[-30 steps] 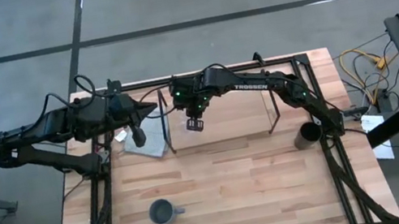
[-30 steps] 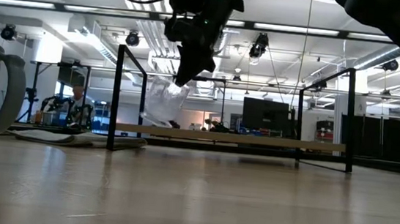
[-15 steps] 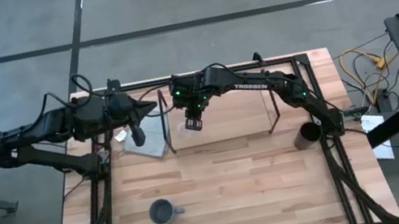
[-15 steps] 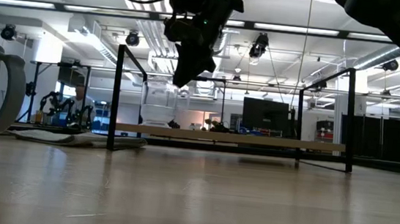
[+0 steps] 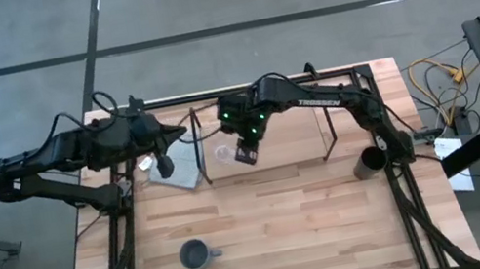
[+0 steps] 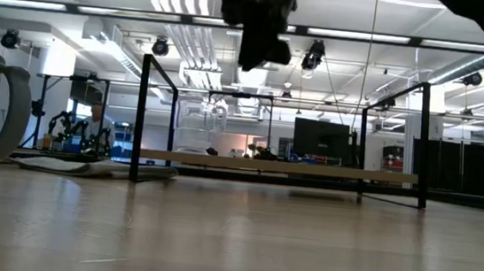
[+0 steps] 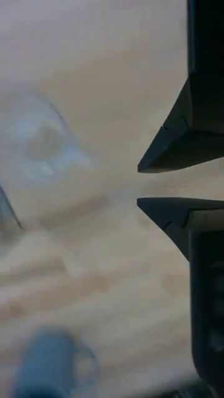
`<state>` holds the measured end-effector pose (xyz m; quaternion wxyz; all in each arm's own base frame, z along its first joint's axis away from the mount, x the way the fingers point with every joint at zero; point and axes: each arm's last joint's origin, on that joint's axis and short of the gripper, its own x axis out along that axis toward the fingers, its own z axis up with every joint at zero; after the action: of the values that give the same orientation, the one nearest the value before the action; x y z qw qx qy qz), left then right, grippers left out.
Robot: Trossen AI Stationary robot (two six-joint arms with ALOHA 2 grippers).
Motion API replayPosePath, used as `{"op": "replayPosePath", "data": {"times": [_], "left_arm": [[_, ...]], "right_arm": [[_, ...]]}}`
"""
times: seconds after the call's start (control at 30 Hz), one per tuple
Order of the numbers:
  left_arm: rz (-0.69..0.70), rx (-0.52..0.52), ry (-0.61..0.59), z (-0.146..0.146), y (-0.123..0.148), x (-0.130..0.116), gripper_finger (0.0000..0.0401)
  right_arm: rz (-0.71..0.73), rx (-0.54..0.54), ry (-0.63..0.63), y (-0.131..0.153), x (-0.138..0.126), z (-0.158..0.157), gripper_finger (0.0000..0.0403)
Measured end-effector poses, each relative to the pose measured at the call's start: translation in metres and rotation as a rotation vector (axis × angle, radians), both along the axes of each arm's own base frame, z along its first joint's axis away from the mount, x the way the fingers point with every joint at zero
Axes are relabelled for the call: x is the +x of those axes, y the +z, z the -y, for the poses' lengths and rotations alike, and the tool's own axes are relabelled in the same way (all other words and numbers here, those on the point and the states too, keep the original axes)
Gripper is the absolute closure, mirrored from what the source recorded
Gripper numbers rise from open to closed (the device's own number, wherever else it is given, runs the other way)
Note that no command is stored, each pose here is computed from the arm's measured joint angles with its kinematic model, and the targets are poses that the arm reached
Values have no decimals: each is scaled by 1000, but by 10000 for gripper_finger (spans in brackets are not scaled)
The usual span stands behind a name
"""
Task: Stack small to large cups/mugs on shelf
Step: Put the blue mug on the shelf
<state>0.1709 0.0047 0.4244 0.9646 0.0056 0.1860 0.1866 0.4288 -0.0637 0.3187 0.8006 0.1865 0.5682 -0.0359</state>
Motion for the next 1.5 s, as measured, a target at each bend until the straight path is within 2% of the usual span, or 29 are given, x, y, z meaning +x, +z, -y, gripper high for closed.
{"op": "replayPosePath", "data": {"times": [0.1, 0.23, 0.33, 0.47, 0.53, 0.7, 0.8, 0.93, 1.1, 1.37, 1.5], "left_arm": [[-46, -140, -3, 2, -8, -3, 400], [-149, -352, -84, 8, -19, -8, 400], [-231, -417, -99, 14, -26, -10, 400], [-345, -421, -134, 24, -36, -8, 400], [-419, -437, -202, 32, -41, -5, 400], [-598, -454, -395, 67, -58, 7, 400], [-686, -431, -457, 91, -71, 13, 400], [-763, -406, -431, 115, -88, 25, 400], [-846, -365, -406, 131, -109, 42, 400], [-945, -386, -282, 147, -144, 68, 400], [-980, -414, -305, 154, -156, 79, 400]], "right_arm": [[-46, 40, 23, 11, -11, -24, 337], [-97, 44, 103, 21, -24, -59, 334], [-72, 34, 167, 33, -33, -85, 333], [-31, -79, 209, 47, -45, -112, 335], [-5, -141, 208, 56, -53, -122, 334], [64, -251, 59, 79, -74, -136, 327], [113, -309, -9, 91, -87, -141, 323], [173, -350, -40, 105, -102, -147, 321], [199, -326, -62, 112, -110, -152, 326], [208, -321, -23, 113, -115, -164, 333], [210, -320, -4, 113, -117, -170, 331]]}}
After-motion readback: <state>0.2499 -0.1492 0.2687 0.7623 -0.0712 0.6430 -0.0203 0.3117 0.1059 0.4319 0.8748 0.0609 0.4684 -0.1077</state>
